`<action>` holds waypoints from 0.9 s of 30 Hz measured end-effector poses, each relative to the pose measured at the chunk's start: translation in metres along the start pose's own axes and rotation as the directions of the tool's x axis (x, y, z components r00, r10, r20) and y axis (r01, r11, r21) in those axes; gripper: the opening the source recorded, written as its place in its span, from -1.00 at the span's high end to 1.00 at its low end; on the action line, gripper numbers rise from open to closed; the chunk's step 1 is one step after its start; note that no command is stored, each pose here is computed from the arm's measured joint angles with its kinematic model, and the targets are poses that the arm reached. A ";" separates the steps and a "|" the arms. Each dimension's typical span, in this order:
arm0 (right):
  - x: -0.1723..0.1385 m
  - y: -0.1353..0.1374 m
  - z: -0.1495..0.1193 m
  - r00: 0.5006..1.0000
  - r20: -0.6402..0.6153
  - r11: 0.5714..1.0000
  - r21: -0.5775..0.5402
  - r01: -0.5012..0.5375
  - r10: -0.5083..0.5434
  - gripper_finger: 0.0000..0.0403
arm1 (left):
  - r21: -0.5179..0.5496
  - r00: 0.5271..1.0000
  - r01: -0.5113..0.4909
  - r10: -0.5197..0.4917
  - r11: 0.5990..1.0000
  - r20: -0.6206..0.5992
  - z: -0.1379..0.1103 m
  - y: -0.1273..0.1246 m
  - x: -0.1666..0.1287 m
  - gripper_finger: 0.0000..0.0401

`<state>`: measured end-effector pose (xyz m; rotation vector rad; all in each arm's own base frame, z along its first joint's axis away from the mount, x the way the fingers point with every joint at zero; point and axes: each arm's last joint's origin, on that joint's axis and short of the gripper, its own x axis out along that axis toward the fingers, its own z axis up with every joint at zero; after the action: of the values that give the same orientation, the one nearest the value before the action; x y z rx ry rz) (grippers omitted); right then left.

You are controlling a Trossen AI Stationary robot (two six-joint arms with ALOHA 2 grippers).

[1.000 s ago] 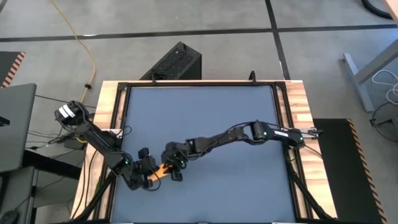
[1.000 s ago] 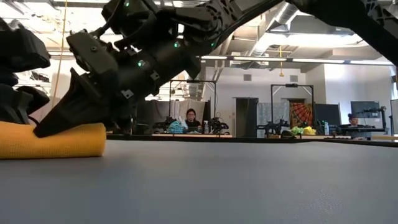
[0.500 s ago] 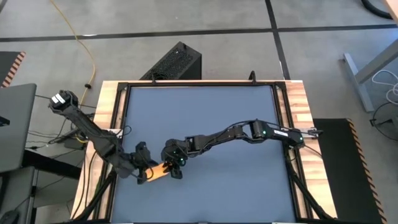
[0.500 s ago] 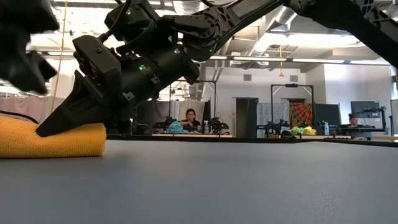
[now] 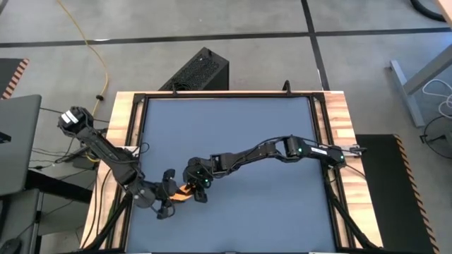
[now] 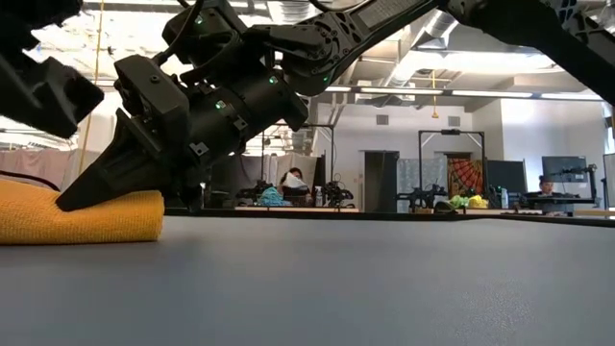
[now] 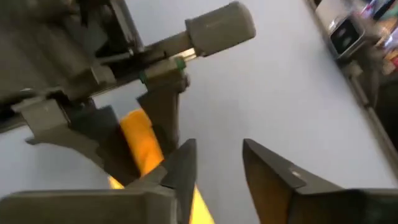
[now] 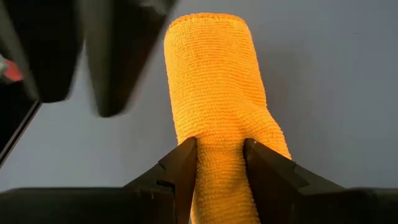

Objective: Roll towel
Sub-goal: Roll the orange microfiber towel

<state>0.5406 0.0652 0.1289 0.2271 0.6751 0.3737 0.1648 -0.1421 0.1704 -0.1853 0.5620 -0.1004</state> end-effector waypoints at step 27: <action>0.000 0.000 0.000 1.000 0.002 1.000 0.025 -0.001 0.001 0.20 | 0.203 0.778 -0.304 0.366 0.931 -0.511 0.000 -0.012 0.051 0.12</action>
<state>0.5408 0.0649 0.1287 0.2514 0.6775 0.3665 0.2068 -0.1614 0.1462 0.0626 1.1508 0.1749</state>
